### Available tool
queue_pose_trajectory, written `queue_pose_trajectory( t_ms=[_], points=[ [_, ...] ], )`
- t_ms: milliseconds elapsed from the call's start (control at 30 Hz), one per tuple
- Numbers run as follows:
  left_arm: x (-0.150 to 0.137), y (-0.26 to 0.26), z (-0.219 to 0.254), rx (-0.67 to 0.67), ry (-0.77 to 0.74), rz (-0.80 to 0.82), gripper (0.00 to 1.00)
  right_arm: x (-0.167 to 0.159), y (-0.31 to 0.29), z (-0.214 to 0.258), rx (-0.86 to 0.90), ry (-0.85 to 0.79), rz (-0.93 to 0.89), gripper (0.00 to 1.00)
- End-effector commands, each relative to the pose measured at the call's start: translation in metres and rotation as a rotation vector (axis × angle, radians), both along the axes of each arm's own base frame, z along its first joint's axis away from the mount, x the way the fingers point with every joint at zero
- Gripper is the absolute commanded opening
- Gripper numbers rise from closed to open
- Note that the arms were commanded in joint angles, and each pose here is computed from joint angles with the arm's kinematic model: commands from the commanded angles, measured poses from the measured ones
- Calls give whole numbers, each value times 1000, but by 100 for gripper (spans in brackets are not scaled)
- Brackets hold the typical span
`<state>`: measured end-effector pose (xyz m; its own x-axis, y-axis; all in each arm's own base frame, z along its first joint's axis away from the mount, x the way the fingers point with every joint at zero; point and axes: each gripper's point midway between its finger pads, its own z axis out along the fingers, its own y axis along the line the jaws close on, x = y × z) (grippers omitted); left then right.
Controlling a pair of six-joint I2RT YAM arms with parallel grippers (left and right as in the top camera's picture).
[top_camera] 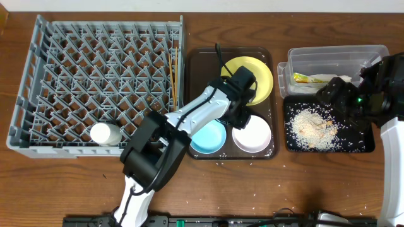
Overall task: Sort waste into correct bins and load items into the dishwasher
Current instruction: 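Carry the white bowl with the left gripper into the dish rack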
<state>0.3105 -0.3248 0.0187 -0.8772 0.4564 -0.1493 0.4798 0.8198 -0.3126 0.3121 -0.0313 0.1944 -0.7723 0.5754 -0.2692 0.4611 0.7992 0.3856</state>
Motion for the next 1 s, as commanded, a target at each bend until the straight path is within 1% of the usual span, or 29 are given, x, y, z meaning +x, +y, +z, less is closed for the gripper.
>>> queue_pose_trajectory(
  t_ms=[0,67,100,133,200,267,333,400,500,533,567,633,700,733,767,833,900,967],
  points=[
    [-12,-4,-18,15,25,-76,23,0,0,3,3,-11,4,99],
    [-17,-7,-24,25,36,-88,19,0,0,3,3,-11,4,99],
    [-20,-8,-25,25,34,-102,10,0,0,3,3,-10,4,99],
    [-20,-8,-24,24,32,-108,8,0,0,3,3,-11,4,99],
    [-17,-9,-18,12,33,-103,7,0,0,3,3,-11,4,99],
    [-11,-12,1,-49,37,-92,7,0,0,3,3,-10,4,99],
    [-5,-16,28,-155,38,-104,7,0,0,3,3,-11,4,99],
    [13,-1,80,-284,2,-59,8,0,0,3,3,-11,4,99],
    [34,39,123,-284,-86,32,7,0,0,3,3,-11,4,99],
    [46,72,142,-221,-159,106,7,0,0,3,3,-11,4,99],
    [52,93,150,-167,-206,152,8,0,0,3,3,-10,4,99],
    [62,146,169,-15,-308,276,8,0,0,3,3,-10,4,99],
    [65,224,193,228,-436,459,8,0,0,3,3,-11,4,99],
    [64,254,203,336,-484,533,7,0,0,3,3,-11,4,99],
    [59,295,218,497,-548,625,7,0,0,3,3,-11,4,99],
    [45,353,244,786,-633,723,7,0,0,3,3,-11,4,99],
    [37,379,258,953,-668,756,8,0,0,3,3,-11,4,99],
    [33,392,261,1065,-686,761,7,0,0,3,3,-11,4,99]
  ],
)
